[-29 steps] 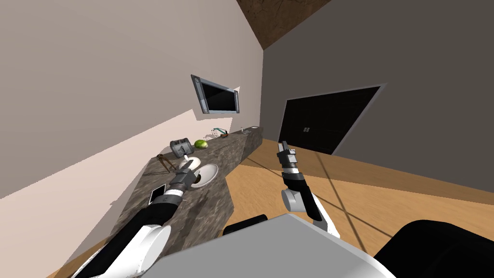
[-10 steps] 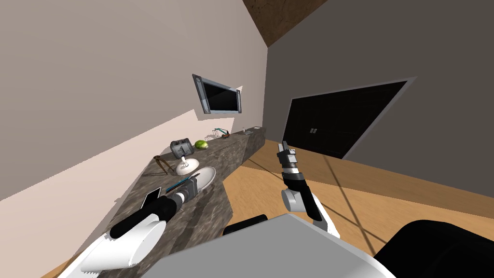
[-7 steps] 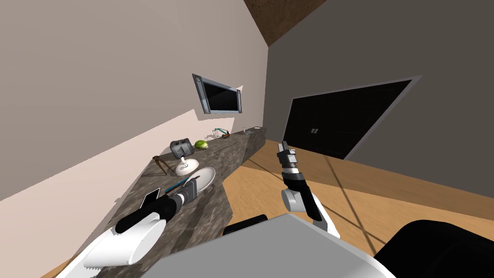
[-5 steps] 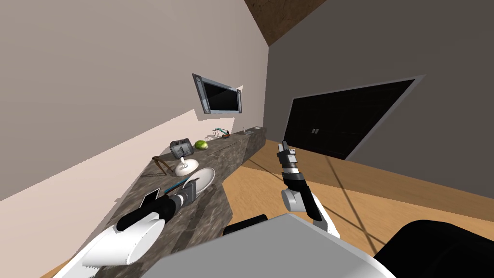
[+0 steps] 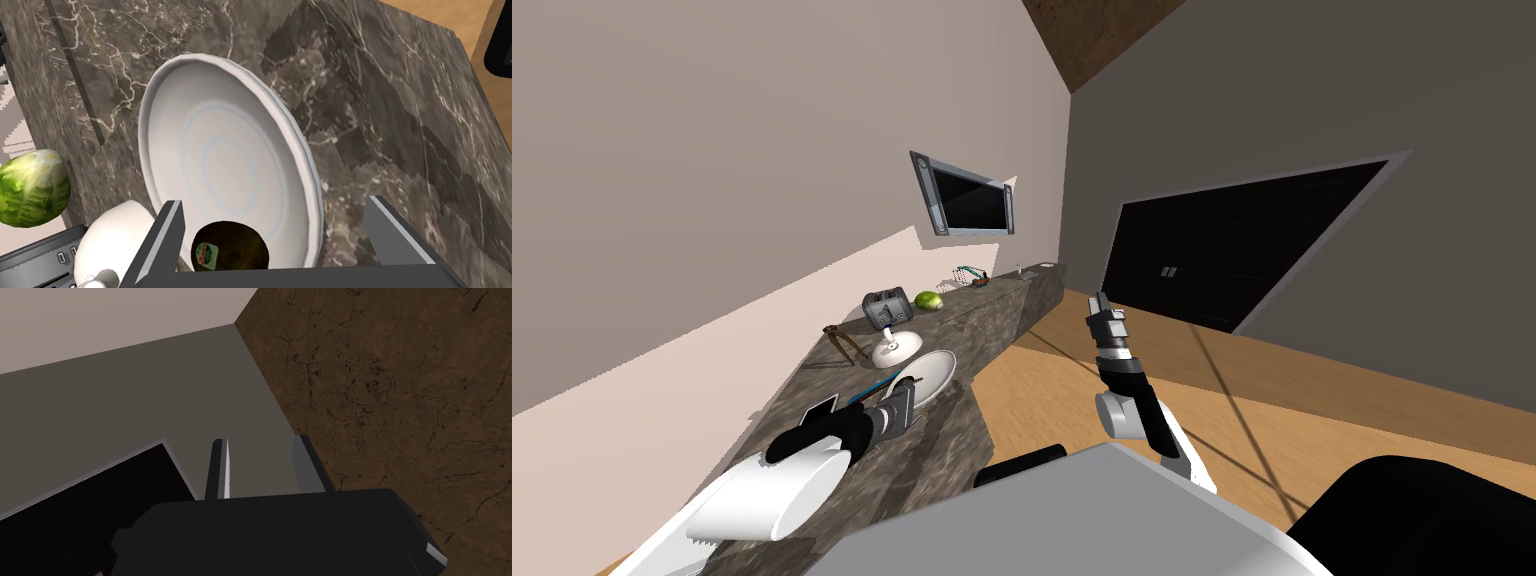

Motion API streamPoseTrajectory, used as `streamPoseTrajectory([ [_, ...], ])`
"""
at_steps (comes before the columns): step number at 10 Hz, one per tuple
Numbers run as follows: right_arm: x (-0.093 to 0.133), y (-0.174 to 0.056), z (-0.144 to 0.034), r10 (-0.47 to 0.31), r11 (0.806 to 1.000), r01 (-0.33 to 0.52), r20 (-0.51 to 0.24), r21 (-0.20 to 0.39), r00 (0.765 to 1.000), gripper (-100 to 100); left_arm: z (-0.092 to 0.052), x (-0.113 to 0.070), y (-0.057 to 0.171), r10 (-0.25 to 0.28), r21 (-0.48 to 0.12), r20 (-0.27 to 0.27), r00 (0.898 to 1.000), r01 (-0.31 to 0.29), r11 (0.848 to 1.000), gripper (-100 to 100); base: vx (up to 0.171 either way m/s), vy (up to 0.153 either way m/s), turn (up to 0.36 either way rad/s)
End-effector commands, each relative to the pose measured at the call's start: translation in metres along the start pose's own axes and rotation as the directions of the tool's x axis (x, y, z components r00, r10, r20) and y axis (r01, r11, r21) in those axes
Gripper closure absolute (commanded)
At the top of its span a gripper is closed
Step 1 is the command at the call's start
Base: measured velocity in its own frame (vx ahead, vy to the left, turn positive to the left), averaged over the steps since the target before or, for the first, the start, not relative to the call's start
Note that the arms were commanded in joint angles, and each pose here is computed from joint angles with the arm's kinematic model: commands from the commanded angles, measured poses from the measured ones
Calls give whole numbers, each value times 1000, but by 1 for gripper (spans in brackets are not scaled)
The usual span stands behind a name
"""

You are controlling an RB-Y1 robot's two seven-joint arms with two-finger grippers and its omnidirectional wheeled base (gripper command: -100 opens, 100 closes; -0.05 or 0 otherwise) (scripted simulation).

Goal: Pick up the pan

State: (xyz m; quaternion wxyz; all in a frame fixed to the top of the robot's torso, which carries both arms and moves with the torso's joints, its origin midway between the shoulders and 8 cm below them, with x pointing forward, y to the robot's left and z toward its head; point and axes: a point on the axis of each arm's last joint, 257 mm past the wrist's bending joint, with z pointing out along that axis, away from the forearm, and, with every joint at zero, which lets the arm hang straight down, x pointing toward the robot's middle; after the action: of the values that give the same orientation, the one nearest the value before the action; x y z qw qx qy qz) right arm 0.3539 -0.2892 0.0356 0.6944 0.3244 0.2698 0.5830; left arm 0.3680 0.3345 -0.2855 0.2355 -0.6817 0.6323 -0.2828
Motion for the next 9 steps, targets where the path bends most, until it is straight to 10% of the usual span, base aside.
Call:
streamPoseTrajectory([
  [1, 0, 0, 0, 0, 1000, 0, 0, 0, 1000, 0, 0, -6, 10, -5, -51, 14, 1000, 6, 999, -100, 30, -7, 11],
  [7, 0, 0, 0, 0, 1000, 0, 0, 0, 1000, 0, -1, -24, 34, -15, -168, 55, 998, 24, 985, -100, 37, -9, 11],
  [8, 0, 0, 0, 0, 1000, 0, 0, 0, 1000, 0, -1, -25, 34, -16, -172, 57, 998, 26, 985, 0, 0, 0, 0],
  [9, 0, 0, 0, 0, 1000, 0, 0, 0, 1000, 0, 7, -28, 37, -21, -170, 61, 998, 31, 985, -100, 5, -4, -47],
])
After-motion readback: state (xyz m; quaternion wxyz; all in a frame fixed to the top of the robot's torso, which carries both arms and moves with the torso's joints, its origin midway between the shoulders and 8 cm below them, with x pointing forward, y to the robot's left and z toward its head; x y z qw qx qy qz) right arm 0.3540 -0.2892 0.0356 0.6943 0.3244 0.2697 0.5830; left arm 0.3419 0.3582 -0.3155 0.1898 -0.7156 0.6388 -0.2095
